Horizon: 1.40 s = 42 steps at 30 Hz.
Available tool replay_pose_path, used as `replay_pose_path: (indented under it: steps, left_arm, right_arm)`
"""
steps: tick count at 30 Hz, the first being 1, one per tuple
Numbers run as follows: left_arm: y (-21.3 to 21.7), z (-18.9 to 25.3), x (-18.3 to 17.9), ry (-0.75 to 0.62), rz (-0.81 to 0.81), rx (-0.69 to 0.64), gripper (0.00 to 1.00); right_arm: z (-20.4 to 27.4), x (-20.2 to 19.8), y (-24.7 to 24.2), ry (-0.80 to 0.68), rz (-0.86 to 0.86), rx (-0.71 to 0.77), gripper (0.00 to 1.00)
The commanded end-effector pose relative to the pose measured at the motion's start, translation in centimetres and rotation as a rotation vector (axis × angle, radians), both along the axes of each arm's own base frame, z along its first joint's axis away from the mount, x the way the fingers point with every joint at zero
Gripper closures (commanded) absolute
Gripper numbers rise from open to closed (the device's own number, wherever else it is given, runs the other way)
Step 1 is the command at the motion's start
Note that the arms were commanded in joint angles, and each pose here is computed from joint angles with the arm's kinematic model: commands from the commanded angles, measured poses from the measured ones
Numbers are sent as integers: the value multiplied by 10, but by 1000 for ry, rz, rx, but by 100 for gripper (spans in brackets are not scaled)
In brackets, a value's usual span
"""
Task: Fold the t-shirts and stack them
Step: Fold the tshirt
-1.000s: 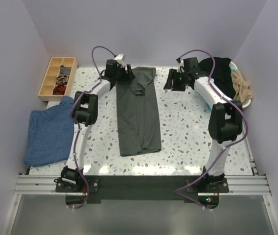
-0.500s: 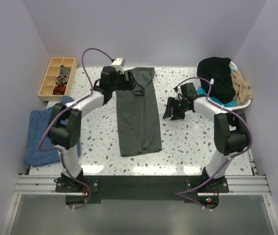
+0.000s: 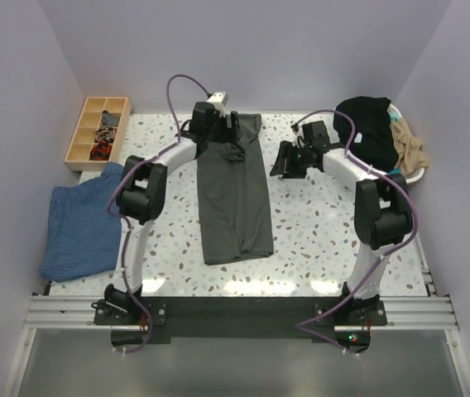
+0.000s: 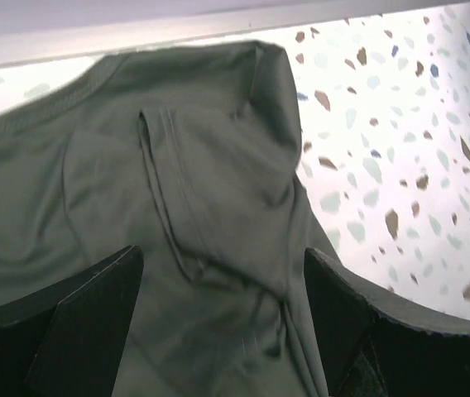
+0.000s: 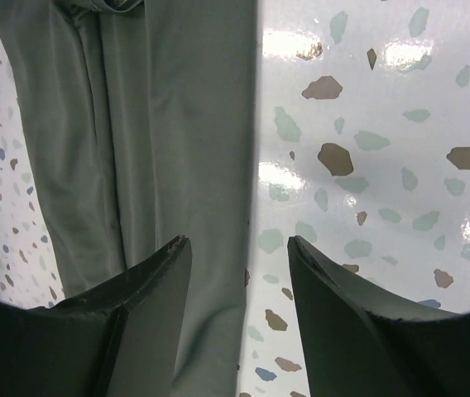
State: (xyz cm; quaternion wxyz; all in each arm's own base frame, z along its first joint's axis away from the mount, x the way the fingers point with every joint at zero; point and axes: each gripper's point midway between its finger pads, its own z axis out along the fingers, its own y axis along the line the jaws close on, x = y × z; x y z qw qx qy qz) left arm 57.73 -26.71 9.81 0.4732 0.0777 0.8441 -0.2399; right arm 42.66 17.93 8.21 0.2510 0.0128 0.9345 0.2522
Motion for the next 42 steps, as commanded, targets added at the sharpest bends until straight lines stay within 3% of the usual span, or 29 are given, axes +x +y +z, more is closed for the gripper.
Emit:
replay_pose_path:
  steps: [1, 7, 15, 27, 36, 42]
  left_arm:
    - [1, 22, 43, -51, -14, 1, 16]
    - [5, 27, 79, -161, 29, -22, 11]
    - [-7, -1, 94, -162, 8, -80, 7]
    - [-18, -24, 96, -139, 5, -142, 12]
    - [-27, -17, 97, -154, -15, -213, 32]
    - [-23, -19, 94, -160, -1, -197, 27]
  right_arm:
    - [-3, 9, 1, -26, -11, 1, 46]
    - [-25, -1, 0, 9, 6, -5, 46]
    - [-36, -3, 0, 39, 11, -12, 46]
    - [-48, -4, 1, 68, 16, -11, 47]
    - [-55, -5, 3, 92, 24, -7, 47]
    - [-55, -6, 3, 94, 31, -8, 47]
